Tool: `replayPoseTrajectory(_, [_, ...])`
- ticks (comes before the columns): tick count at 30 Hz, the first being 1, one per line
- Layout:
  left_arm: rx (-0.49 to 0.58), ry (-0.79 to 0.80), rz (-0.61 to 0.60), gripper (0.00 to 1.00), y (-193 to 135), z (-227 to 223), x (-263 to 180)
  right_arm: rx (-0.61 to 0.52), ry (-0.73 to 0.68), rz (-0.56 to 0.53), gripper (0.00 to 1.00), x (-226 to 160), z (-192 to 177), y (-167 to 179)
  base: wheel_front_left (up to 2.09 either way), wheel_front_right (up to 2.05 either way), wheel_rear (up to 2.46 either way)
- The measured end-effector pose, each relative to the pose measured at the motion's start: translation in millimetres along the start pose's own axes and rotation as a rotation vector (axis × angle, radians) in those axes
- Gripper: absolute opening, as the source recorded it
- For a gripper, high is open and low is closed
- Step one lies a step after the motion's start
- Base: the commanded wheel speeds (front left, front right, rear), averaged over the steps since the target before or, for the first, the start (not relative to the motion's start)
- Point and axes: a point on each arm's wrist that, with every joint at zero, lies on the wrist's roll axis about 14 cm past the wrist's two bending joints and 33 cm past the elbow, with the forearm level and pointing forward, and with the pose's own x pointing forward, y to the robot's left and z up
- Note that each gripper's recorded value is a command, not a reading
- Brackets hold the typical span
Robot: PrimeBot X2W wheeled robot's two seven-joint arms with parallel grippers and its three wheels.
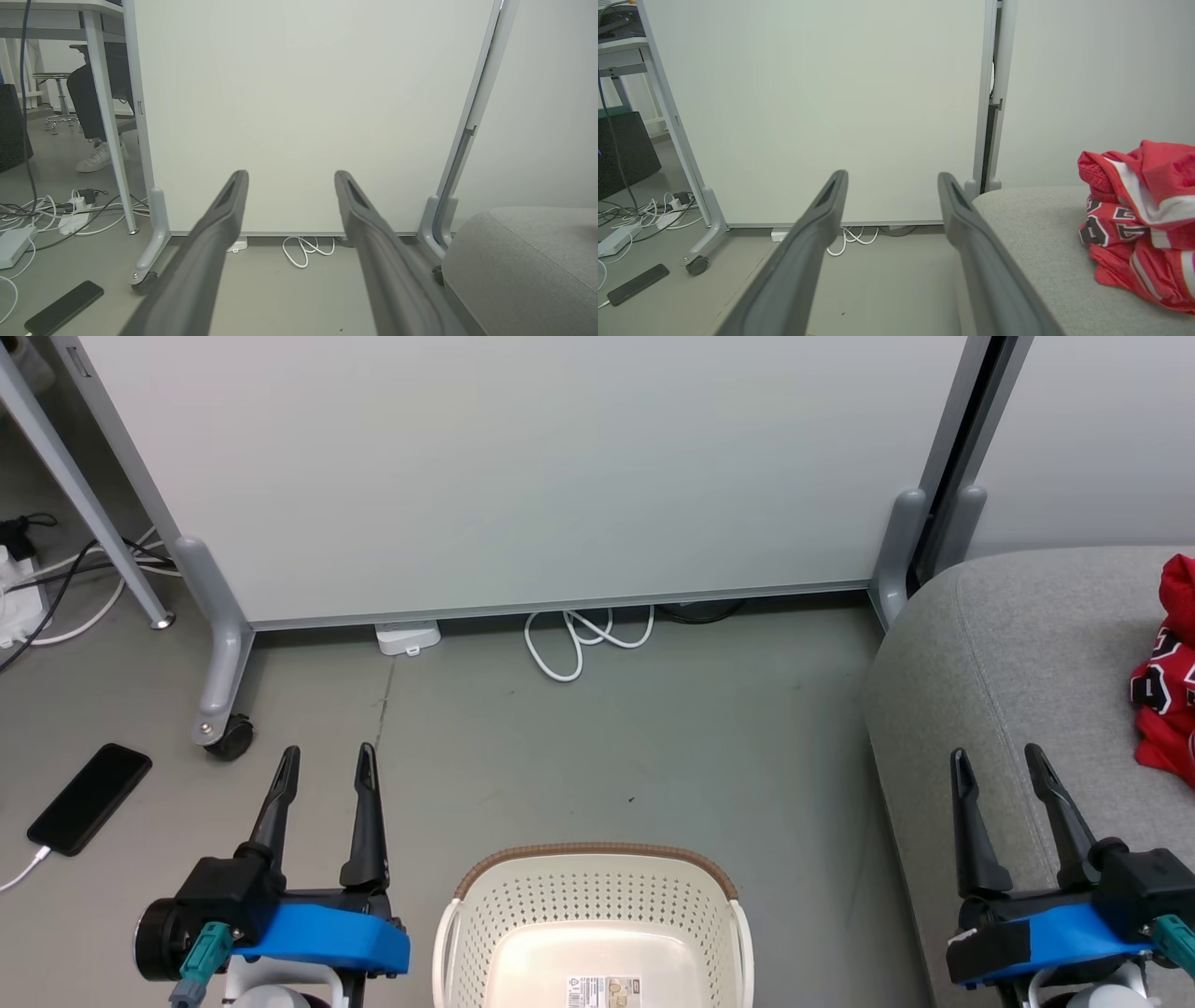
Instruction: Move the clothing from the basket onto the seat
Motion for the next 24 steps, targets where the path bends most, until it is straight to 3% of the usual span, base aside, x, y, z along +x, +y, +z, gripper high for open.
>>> replayPoseTrajectory(21, [0.000, 0.008, -0.014, 1.00, -3.9, -3.2, -1.4, 0.022, 0.002, -0.016, 1.00, -7.0, -0.2, -3.3, 0.00, 0.00, 0.00])
replayPoseTrajectory(22, [-0.001, 0.017, -0.014, 0.00, -3.8, -6.0, -2.3, 0.022, 0.010, -0.017, 0.00, -7.7, -2.6, -3.5, 0.00, 0.00, 0.00])
replayPoseTrajectory(24, [-0.006, 0.054, -0.007, 0.00, -2.8, -17.3, -8.0, 0.026, 0.037, -0.021, 0.00, -10.7, -10.8, -4.0, 0.00, 0.00, 0.00])
